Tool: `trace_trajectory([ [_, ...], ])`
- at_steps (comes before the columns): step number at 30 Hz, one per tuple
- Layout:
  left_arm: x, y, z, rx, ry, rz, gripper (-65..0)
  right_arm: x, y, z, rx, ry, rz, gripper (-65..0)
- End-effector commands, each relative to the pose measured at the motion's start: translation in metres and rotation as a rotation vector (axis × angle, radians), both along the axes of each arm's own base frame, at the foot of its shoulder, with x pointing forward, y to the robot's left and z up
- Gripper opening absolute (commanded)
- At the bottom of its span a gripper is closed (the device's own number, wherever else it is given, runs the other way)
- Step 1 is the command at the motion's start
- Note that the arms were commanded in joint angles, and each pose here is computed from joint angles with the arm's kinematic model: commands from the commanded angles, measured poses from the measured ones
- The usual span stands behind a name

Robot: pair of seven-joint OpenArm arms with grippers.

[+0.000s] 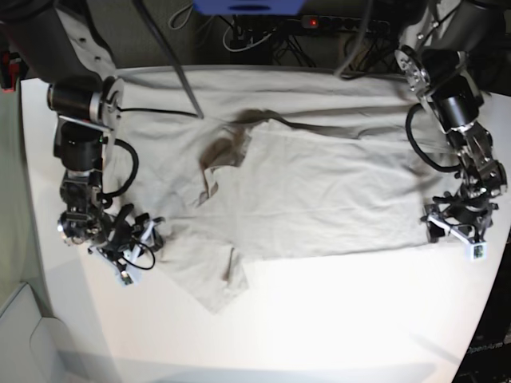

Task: Layout the t-shirt on the table in an organized manner, then fold the t-shirt properly
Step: 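Grasp the shirt's hem-side corners with both grippers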

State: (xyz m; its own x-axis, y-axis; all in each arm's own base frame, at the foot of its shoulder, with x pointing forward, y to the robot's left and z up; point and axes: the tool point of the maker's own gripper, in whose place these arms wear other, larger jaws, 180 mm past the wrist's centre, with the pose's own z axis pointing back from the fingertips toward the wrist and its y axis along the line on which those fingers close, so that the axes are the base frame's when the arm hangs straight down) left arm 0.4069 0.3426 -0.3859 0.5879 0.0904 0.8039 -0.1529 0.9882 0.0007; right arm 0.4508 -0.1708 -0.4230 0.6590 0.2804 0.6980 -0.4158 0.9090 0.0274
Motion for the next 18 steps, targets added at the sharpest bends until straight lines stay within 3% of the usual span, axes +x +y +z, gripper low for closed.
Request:
trace_trajectory([
  [1,0.011,0.016,0.024,0.025,-0.065,0.018,-20.7,0.010,-0.005,0.011,-0.002,-0.031,-0.014,-36.5],
  [4,0.009,0.022,0.024,0.034,-0.060,0.023,-20.7,0.005,-0.004,0.003,0.006,-0.007,-0.014,-41.5],
  [8,0.007,0.032,0.029,0.052,-0.061,0.030,-20.7,0.005,-0.003,0.002,0.006,-0.005,-0.011,-57.0],
  [10,0.005,0.040,0.032,0.066,-0.060,0.037,-20.6,0.005,-0.003,0.002,0.006,-0.005,-0.011,-61.9],
  [18,-0.002,0.049,0.003,0.011,-0.063,0.059,-20.5,0.004,-0.003,0.001,0.001,0.000,-0.009,-63.4],
])
